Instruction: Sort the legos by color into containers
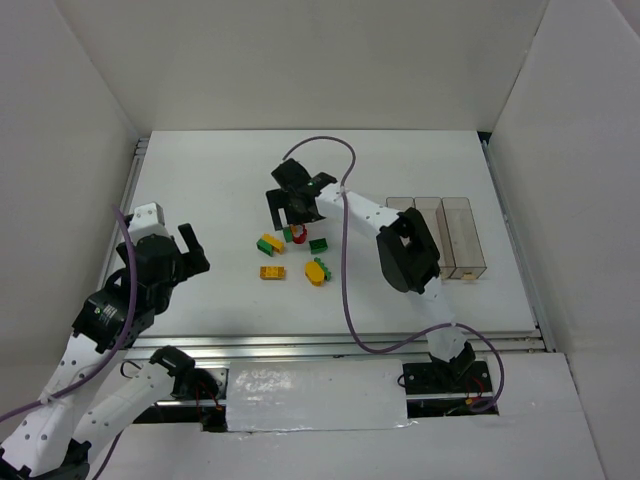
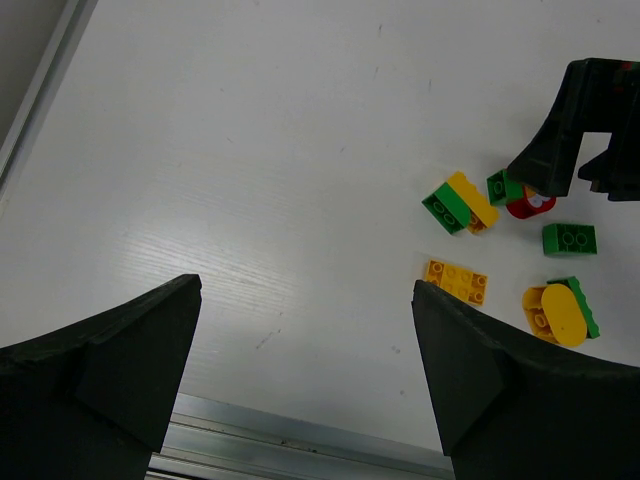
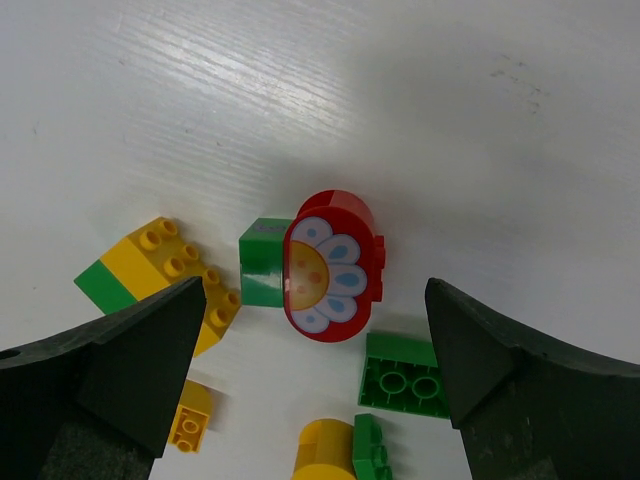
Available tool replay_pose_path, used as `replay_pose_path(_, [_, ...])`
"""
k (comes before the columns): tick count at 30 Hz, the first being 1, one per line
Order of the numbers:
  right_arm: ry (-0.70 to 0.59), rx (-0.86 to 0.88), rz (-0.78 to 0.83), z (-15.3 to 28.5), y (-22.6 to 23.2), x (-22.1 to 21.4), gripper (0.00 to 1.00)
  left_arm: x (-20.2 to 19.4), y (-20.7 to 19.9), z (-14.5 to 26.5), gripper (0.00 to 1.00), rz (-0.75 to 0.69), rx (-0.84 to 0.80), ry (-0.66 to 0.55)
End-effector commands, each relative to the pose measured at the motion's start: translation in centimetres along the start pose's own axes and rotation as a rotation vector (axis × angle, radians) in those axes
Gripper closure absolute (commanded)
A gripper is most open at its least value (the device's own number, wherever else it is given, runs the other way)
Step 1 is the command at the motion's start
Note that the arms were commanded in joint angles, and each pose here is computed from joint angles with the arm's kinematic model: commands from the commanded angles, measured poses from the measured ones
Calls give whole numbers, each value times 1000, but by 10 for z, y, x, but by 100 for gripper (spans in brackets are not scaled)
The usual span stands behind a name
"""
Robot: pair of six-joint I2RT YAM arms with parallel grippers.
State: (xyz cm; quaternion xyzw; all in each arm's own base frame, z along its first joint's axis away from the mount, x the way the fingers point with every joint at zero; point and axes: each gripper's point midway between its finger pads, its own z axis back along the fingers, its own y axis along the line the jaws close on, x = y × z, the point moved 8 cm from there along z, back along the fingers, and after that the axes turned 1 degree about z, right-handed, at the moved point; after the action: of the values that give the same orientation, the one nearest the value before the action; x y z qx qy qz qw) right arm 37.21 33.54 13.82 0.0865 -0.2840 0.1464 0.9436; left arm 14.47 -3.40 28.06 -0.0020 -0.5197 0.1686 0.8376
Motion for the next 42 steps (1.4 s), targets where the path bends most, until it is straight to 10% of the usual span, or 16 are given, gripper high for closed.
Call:
replay_pose_path(1, [-3,26,20,3,15,2,3,5,-3,-1,0,-3,-10,-25])
replay_pose_path(8, [47,-30,24,-16,11,-11,9,5,-2,0,0,0,-11,-29])
replay_pose_path(25, [-52,40,51,10,13,3,75,7,-5,0,1,-7,-28,-29])
replay_pose_path(42, [-452,206,-12,200,-23,-36,76,57,-67,29,0,246,-461,-34])
